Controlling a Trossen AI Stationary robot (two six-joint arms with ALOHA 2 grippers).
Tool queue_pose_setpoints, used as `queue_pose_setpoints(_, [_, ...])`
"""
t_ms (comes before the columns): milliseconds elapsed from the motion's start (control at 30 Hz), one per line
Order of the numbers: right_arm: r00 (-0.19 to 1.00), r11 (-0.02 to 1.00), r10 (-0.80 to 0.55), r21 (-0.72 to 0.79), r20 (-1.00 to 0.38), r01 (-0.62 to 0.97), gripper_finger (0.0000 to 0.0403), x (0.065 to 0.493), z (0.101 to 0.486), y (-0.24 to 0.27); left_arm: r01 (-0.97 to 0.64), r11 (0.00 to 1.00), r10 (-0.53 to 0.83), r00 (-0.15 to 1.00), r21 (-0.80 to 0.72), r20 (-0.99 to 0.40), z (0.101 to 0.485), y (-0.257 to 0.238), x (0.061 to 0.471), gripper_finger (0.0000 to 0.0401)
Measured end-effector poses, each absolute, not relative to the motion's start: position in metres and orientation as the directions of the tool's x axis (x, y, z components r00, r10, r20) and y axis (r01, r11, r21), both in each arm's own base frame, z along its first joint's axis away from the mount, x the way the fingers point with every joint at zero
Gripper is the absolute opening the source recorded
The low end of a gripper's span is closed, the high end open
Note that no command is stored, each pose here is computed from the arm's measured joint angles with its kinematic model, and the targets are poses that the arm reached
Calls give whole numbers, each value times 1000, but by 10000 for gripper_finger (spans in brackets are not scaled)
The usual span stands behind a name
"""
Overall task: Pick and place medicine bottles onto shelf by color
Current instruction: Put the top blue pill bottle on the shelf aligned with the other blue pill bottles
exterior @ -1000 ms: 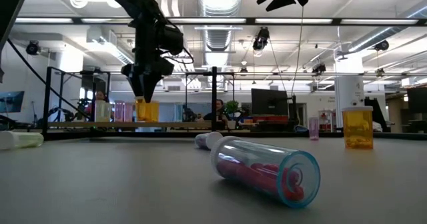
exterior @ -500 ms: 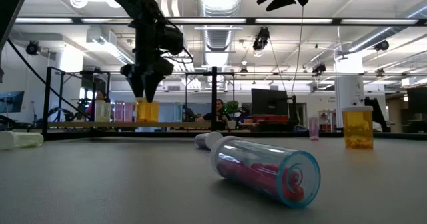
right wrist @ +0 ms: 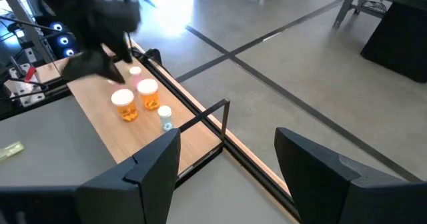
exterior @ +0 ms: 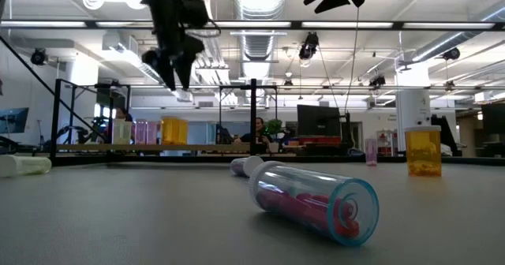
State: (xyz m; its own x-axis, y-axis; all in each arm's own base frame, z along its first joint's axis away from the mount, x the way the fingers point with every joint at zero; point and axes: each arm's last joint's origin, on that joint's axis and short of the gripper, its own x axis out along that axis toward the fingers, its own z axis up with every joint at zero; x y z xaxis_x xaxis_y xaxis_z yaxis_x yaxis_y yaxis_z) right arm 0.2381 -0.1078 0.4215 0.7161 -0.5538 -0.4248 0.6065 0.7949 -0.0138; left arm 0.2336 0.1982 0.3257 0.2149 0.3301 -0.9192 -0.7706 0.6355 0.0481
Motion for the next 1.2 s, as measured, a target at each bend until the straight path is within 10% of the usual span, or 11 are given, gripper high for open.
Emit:
queue_pose_setpoints(467, [716,795,-554,-14,-424,607,233,238,422,-108,-653,757,339,417,-19,-843,377,109,204,251])
queue_pose_setpoints(867, [716,795,-554,-14,-425,607,233,238,421,-108,-791,561,215,422,-242,-881,336,48,183,251])
queue_pose_setpoints(1200, [716,795,-554,-14,-424,607,233,238,422,-108,-723,545,126,572,-425,-811,314,11,241,251])
